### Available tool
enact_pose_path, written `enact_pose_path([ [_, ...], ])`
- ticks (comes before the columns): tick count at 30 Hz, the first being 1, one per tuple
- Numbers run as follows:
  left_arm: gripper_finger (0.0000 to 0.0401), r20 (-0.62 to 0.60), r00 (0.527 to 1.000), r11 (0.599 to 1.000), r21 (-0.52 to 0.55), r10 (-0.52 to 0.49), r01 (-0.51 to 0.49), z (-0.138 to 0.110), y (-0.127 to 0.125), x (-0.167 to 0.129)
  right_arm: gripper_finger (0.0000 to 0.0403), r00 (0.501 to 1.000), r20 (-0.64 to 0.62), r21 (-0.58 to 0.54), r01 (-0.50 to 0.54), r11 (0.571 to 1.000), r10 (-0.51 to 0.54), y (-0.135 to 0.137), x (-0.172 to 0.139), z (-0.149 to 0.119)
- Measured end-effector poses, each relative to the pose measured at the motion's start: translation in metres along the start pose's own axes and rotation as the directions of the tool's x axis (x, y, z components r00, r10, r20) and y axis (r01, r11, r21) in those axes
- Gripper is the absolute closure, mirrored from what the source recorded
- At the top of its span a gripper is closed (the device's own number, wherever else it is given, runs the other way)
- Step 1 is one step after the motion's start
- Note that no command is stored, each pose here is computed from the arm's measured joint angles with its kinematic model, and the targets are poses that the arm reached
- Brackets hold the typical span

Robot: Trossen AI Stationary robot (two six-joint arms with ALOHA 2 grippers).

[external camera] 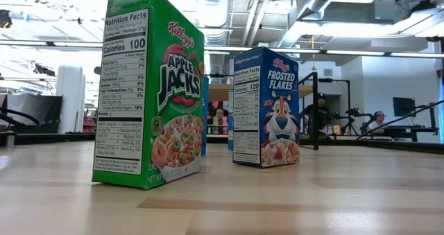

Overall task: Stack cereal on shelf
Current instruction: Put the top green cereal box aligned with the other green cereal box on the shelf

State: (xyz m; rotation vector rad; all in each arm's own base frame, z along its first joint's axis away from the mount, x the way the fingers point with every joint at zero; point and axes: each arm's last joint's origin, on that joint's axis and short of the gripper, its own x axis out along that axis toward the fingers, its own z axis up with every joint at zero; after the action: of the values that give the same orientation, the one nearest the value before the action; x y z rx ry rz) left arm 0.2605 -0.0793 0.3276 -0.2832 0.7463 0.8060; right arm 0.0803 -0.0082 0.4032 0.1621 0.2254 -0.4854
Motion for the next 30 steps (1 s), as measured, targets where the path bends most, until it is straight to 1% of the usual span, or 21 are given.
enact_pose_path([
  [2,0.0040,0.022,1.000,0.999,-0.051,0.004,-0.003,-0.009,-0.003,0.011,0.0117,1.000,0.000,0.000,0.000,1.000,0.000,0.000,0.000,0.000],
  [4,0.0040,0.027,1.000,0.997,-0.078,0.015,-0.013,-0.019,-0.001,0.017,0.0117,1.000,0.000,-0.003,0.000,1.000,0.000,0.000,0.000,0.000],
  [7,0.0040,0.063,0.998,0.987,-0.158,0.031,-0.020,-0.034,0.008,0.018,0.0117,1.000,0.000,-0.007,0.000,1.000,0.000,0.000,0.000,0.000],
  [10,0.0040,0.081,0.997,0.976,-0.218,0.000,0.018,-0.047,0.023,0.013,0.0117,1.000,0.000,-0.007,0.000,1.000,0.000,0.000,0.000,0.000],
  [12,0.0040,0.104,0.993,0.969,-0.234,-0.056,0.080,-0.054,0.035,0.010,0.0117,1.000,0.000,-0.013,0.000,1.000,0.000,0.000,0.000,0.000],
  [14,0.0040,0.128,0.985,0.953,-0.265,-0.118,0.149,-0.059,0.051,0.009,0.0117,1.000,0.001,-0.022,0.001,1.000,-0.001,0.000,0.000,0.000],
  [17,0.0040,0.160,0.955,0.902,-0.321,-0.248,0.288,-0.063,0.077,0.012,0.0117,1.000,0.002,-0.022,0.007,1.000,-0.007,0.000,0.000,0.000],
  [19,0.0040,0.204,0.916,0.857,-0.330,-0.344,0.396,-0.062,0.090,0.014,0.0117,1.000,0.003,-0.022,0.009,1.000,-0.009,0.000,0.000,0.000],
  [20,0.0040,0.228,0.898,0.837,-0.332,-0.377,0.436,-0.062,0.095,0.015,0.0117,1.000,0.003,-0.022,0.010,1.000,-0.010,0.000,0.000,0.000],
  [23,0.0040,0.269,0.874,0.810,-0.337,-0.405,0.480,-0.065,0.099,0.026,0.0117,1.000,0.005,-0.021,0.013,1.000,-0.013,0.000,0.000,0.000],
  [24,0.0040,0.261,0.876,0.814,-0.332,-0.406,0.476,-0.067,0.097,0.029,0.0117,1.000,0.006,-0.021,0.013,1.000,-0.013,0.000,0.000,0.000],
  [27,0.0040,0.195,0.900,0.854,-0.289,-0.389,0.432,-0.076,0.086,0.043,0.0117,1.000,0.008,-0.011,0.013,1.000,-0.013,0.000,0.000,0.001],
  [30,0.0040,0.188,0.914,0.884,-0.244,-0.360,0.399,-0.081,0.072,0.051,0.0117,1.000,0.008,0.003,0.014,1.000,-0.014,0.000,0.000,0.001],
])
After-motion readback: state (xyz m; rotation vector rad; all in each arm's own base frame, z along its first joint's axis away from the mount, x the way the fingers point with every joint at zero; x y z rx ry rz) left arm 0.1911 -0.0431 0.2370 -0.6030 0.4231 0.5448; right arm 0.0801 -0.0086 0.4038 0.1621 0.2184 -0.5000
